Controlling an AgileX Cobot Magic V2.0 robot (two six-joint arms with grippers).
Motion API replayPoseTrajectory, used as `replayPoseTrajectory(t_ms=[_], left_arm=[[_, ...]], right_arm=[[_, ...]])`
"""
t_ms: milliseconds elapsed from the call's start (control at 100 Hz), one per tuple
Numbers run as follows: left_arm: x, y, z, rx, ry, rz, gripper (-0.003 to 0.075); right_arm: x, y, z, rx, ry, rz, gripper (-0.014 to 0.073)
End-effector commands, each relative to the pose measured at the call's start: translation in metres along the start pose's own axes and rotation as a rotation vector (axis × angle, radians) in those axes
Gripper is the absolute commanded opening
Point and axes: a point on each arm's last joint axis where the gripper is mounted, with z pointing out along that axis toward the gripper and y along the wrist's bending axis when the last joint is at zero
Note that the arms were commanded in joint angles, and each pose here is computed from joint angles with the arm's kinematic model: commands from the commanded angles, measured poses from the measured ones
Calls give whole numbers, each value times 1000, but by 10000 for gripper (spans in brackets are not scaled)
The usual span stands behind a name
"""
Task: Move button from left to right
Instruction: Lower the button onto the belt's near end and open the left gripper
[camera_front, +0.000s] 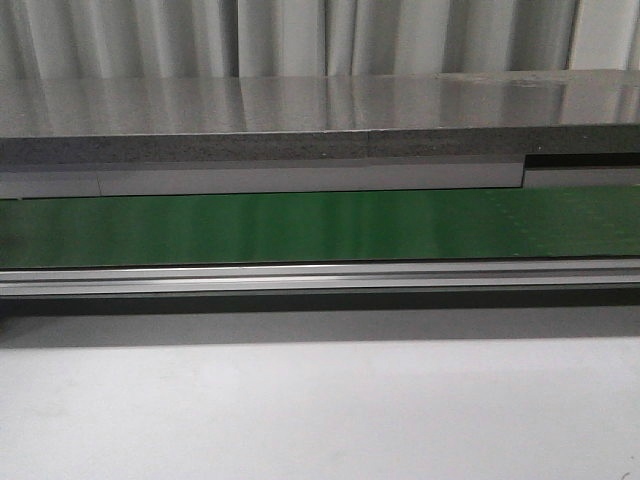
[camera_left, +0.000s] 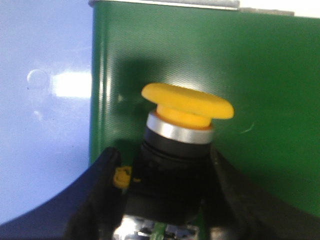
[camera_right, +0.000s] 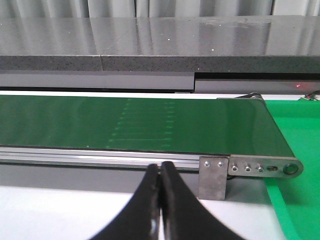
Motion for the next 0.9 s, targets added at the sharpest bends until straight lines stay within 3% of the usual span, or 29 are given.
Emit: replayPoseTrajectory(t_ms=[0,60,210,320,600,890], left_arm=[[-9,-4,-27,7,-120,-4,125],[-9,-4,-27,7,-120,-4,197],[-9,-4,-27,7,-120,-4,477],[-9,-4,-27,7,-120,-4,584],[-7,-5,-32,10,-108,0,592],[-3,-14,-73,56,-216,23,589]], right_arm=[[-14,0,-3,2,-118,-10,-68],[-14,0,-3,2,-118,-10,-68],[-14,0,-3,2,-118,-10,-68],[-14,0,-3,2,-118,-10,-68],[-14,0,-3,2,-118,-10,-68],[-14,0,-3,2,-118,-10,-68]])
